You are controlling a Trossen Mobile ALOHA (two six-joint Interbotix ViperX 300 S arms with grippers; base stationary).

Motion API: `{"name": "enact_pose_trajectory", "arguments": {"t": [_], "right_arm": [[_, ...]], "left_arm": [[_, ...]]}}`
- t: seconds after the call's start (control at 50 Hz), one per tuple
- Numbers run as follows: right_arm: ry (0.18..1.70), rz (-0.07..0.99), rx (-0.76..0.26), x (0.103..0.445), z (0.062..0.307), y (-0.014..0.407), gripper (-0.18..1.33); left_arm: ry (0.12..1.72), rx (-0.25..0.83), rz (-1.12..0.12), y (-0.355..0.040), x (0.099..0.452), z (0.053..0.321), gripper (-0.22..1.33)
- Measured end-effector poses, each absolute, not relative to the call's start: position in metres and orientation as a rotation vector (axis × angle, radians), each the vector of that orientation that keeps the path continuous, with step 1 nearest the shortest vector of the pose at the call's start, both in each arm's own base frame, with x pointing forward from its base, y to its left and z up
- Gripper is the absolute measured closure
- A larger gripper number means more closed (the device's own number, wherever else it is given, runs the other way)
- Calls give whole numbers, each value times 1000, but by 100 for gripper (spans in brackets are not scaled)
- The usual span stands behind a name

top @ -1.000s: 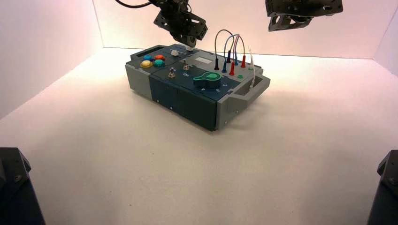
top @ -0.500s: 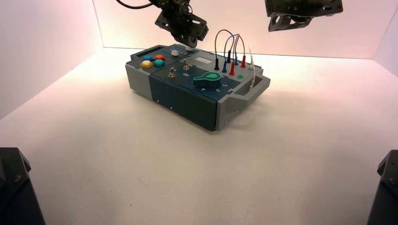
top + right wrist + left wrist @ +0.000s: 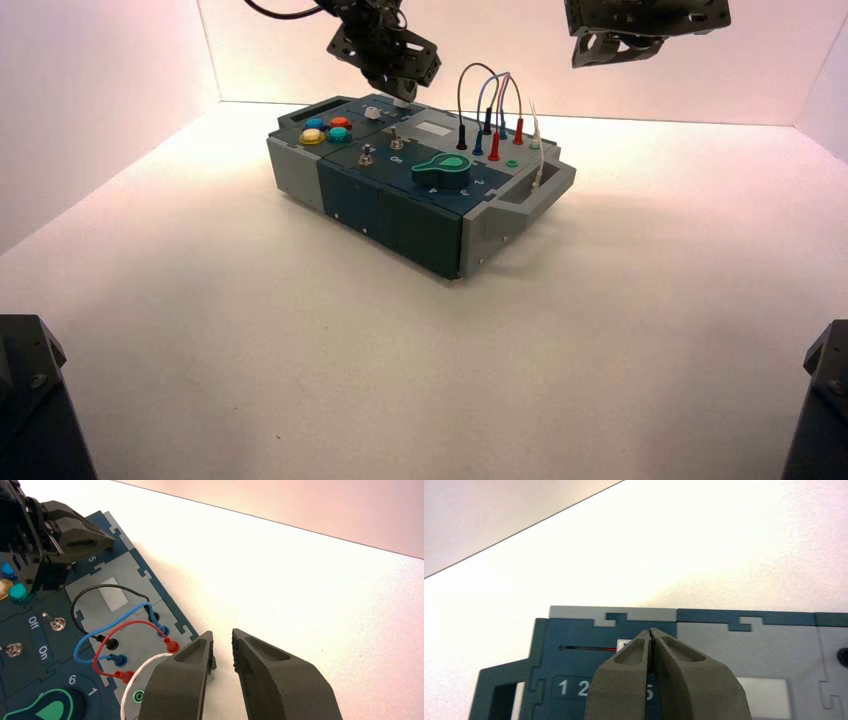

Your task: Move the top slider to position 2.

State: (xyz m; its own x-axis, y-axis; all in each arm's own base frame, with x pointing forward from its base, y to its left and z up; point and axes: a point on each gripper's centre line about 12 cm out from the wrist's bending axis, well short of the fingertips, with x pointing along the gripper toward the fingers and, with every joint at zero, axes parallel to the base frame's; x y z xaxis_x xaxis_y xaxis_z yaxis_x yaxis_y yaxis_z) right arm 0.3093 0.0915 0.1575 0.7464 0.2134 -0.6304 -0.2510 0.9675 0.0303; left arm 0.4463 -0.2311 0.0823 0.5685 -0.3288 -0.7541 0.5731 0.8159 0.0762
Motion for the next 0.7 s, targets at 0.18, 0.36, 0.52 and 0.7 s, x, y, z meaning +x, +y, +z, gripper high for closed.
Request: {"name": "enact_pose_trajectory", "arguments": {"t": [0.18, 0.36, 0.52, 0.7], "right_arm": [[684, 254, -58, 309, 157, 92, 67], [684, 255, -59, 309, 157, 92, 67], [684, 254, -58, 309, 157, 92, 67], [682, 255, -59, 309, 157, 92, 67]], "left_arm": [[808, 325, -528, -225, 449, 82, 127], [811, 321, -524, -223, 450, 82, 127], [809, 321, -522, -222, 451, 82, 127], [811, 320, -517, -219, 452, 82, 127]]}}
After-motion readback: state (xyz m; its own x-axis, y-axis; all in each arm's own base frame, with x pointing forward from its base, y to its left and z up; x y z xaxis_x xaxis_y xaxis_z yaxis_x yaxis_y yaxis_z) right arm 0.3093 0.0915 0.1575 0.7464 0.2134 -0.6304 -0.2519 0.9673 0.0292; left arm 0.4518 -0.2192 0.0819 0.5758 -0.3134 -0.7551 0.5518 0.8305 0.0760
